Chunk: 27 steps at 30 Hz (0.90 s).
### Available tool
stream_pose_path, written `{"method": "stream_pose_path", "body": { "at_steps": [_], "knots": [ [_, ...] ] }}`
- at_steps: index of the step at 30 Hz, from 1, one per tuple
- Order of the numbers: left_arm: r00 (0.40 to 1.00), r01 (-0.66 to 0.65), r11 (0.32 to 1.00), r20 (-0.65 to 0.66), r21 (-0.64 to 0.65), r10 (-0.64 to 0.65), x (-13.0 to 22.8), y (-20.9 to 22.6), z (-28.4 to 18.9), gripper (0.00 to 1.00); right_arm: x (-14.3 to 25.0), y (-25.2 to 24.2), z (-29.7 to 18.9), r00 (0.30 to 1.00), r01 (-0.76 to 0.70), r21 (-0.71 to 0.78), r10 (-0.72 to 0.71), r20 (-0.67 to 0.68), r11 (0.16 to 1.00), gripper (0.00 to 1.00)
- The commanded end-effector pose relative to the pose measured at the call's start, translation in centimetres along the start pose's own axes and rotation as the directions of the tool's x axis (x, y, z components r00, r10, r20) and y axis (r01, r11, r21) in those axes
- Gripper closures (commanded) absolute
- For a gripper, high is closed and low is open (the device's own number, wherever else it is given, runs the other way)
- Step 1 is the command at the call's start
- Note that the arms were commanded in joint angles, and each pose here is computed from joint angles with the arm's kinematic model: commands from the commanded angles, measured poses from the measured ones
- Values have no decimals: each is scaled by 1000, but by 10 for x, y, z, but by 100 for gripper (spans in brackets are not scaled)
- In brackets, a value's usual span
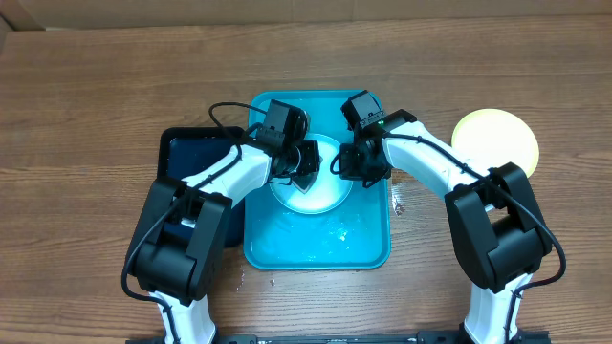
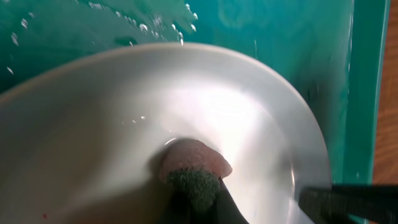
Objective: Clean dirty plates on tray and stack at the side
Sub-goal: 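Scrub the white plate with the sponge in the left gripper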
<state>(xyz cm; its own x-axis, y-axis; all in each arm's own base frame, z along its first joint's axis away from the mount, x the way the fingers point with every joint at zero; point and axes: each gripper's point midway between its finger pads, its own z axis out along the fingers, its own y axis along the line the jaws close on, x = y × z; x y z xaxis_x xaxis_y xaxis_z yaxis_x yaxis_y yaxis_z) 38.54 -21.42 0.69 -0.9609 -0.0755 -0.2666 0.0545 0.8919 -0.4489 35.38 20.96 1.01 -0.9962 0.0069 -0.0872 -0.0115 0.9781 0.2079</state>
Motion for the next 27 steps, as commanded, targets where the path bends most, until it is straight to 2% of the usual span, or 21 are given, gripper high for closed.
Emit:
{"method": "stream_pose_path", "body": {
  "at_steps": [1,6,11,18,27],
  "knots": [
    [997,-18,991,-75,-133,8,23,32,5,96,10,1,14,999,13,21,-12,-34,1000,96],
    [999,-33,934,-1,-355,35,5,58,-30,96,9,1,14,999,13,20,-12,-33,1000,96],
    [995,-24,881,75,-473,67,-12,75,-45,96,9,1,14,999,13,20,-12,-33,1000,96],
    [991,-18,895,111,-445,75,-23,74,-30,96,10,0,14,999,13,22,-12,-37,1000,96],
    [996,-57,964,48,-260,72,-12,49,9,96,10,1,14,999,13,21,-12,-36,1000,96]
  ]
}}
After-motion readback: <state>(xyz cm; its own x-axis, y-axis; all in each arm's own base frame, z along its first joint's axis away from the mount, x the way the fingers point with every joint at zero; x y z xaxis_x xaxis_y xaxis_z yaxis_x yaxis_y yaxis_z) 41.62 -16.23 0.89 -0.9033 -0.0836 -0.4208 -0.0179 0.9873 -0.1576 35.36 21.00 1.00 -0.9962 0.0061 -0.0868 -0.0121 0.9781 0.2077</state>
